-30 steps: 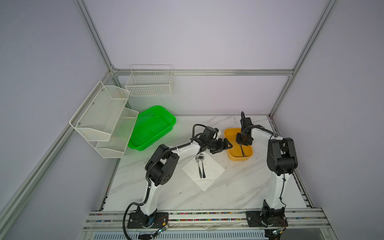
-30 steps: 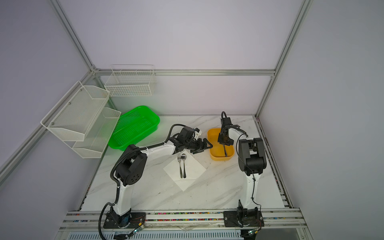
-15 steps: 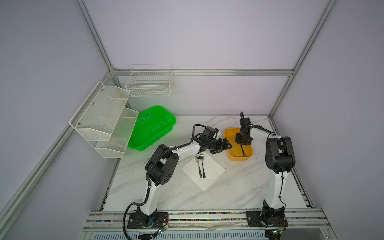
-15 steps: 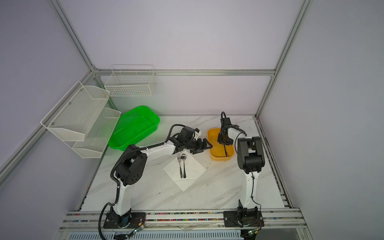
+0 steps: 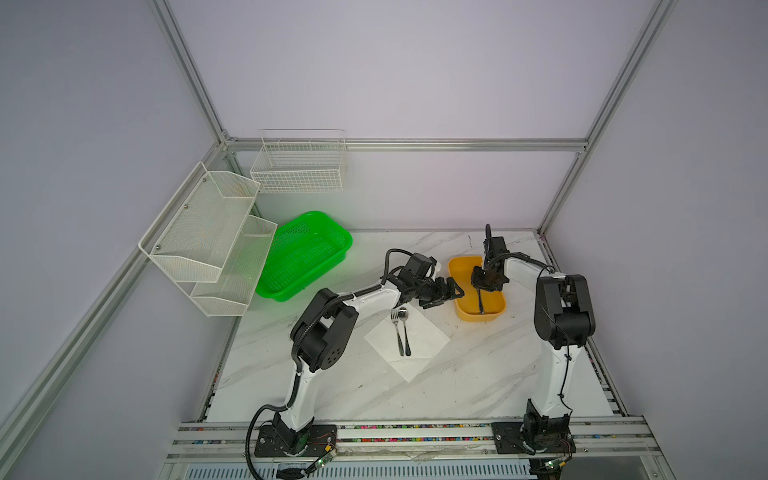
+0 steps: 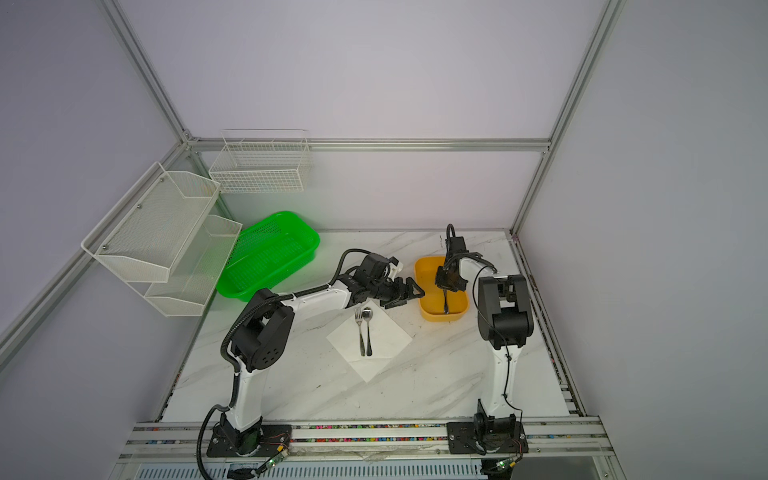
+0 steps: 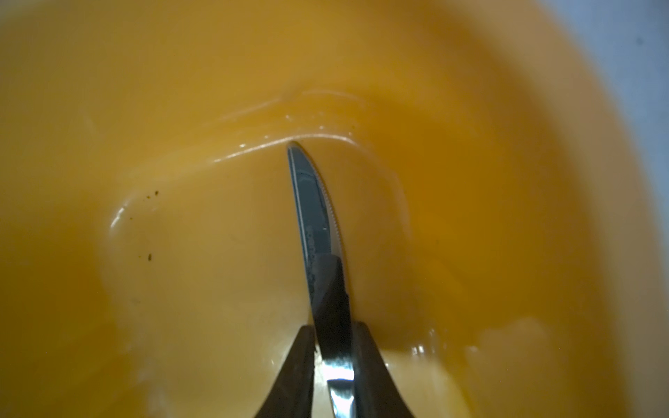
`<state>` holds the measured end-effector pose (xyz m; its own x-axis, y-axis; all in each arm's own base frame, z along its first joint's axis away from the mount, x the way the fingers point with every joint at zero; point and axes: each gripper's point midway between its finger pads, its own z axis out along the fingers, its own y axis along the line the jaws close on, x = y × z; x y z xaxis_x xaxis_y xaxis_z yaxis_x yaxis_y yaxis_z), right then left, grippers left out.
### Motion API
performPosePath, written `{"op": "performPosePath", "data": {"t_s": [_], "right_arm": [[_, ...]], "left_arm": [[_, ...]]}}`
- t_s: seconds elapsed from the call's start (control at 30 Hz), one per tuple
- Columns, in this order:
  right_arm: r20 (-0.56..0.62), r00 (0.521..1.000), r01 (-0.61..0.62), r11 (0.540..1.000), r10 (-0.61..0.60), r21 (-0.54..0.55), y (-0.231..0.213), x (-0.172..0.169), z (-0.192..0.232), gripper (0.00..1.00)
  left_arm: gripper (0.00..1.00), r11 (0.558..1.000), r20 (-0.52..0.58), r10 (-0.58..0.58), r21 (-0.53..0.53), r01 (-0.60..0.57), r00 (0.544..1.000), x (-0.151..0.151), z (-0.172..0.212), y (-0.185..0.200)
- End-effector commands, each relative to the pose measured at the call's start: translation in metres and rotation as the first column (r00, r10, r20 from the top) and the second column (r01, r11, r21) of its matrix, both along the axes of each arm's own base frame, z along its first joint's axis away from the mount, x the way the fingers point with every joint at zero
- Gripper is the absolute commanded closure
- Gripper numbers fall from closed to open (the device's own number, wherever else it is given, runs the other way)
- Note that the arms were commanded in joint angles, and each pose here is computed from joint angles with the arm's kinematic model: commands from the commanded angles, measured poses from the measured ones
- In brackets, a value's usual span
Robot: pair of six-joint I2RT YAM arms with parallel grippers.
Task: Place the utensils on the paper napkin and roll it up
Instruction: 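Grasp the silver knife in the yellow tray with the right gripper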
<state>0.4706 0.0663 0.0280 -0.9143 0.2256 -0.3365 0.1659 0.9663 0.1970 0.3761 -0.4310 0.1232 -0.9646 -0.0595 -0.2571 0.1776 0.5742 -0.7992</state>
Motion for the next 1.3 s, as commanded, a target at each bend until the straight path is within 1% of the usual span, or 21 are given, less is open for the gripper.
{"op": "performPosePath", "data": {"t_s": [0.0, 0.07, 0.1, 0.43, 0.5, 0.8, 1.0, 1.07, 1.17, 1.27], "right_arm": [[-0.165, 0.986, -0.002, 0.999, 0.010, 0.049, 0.000, -0.041, -0.034, 0.77], [-0.181, 0.983, 0.001, 0.998, 0.010, 0.061, 0.000, -0.046, -0.040, 0.78], [-0.187, 0.982, 0.003, 0.998, 0.010, 0.065, 0.001, -0.048, -0.042, 0.81], [-0.169, 0.986, 0.019, 0.993, 0.001, 0.118, 0.006, -0.046, -0.045, 0.83], [-0.164, 0.986, 0.017, 0.991, 0.004, 0.131, 0.008, -0.045, -0.044, 0.88], [-0.143, 0.989, 0.008, 0.983, 0.019, 0.181, 0.017, -0.042, -0.039, 0.88], [-0.050, 0.998, -0.017, 0.983, 0.027, 0.184, 0.018, -0.028, -0.018, 0.90], [-0.047, 0.998, -0.040, 0.979, 0.051, 0.198, 0.023, -0.026, -0.015, 0.90], [-0.023, 0.997, -0.066, 0.966, 0.074, 0.251, 0.034, -0.024, -0.008, 0.90], [-0.022, 0.996, -0.078, 0.963, 0.086, 0.257, 0.040, -0.022, -0.008, 0.91]], "left_arm": [[0.11, 0.997, 0.105, -0.016, -0.074, 0.024, 0.994, 0.006, 0.053, -0.011], [0.11, 0.997, 0.105, -0.016, -0.076, 0.024, 0.994, 0.006, 0.054, -0.011], [0.11, 0.997, 0.106, -0.015, -0.076, 0.023, 0.994, 0.006, 0.054, -0.010], [0.11, 0.997, 0.102, -0.011, -0.075, 0.018, 0.995, 0.005, 0.052, -0.008], [0.11, 0.997, 0.101, -0.010, -0.074, 0.017, 0.995, 0.005, 0.051, -0.008], [0.11, 0.997, 0.098, -0.008, -0.076, 0.016, 0.995, 0.005, 0.050, -0.009], [0.10, 0.997, 0.097, -0.005, -0.074, 0.012, 0.995, 0.005, 0.049, -0.008], [0.10, 0.997, 0.097, -0.005, -0.074, 0.012, 0.995, 0.005, 0.049, -0.008], [0.10, 0.997, 0.097, -0.001, -0.073, 0.008, 0.995, 0.006, 0.049, -0.008], [0.10, 0.997, 0.093, 0.001, -0.074, 0.006, 0.996, 0.006, 0.048, -0.008]]}}
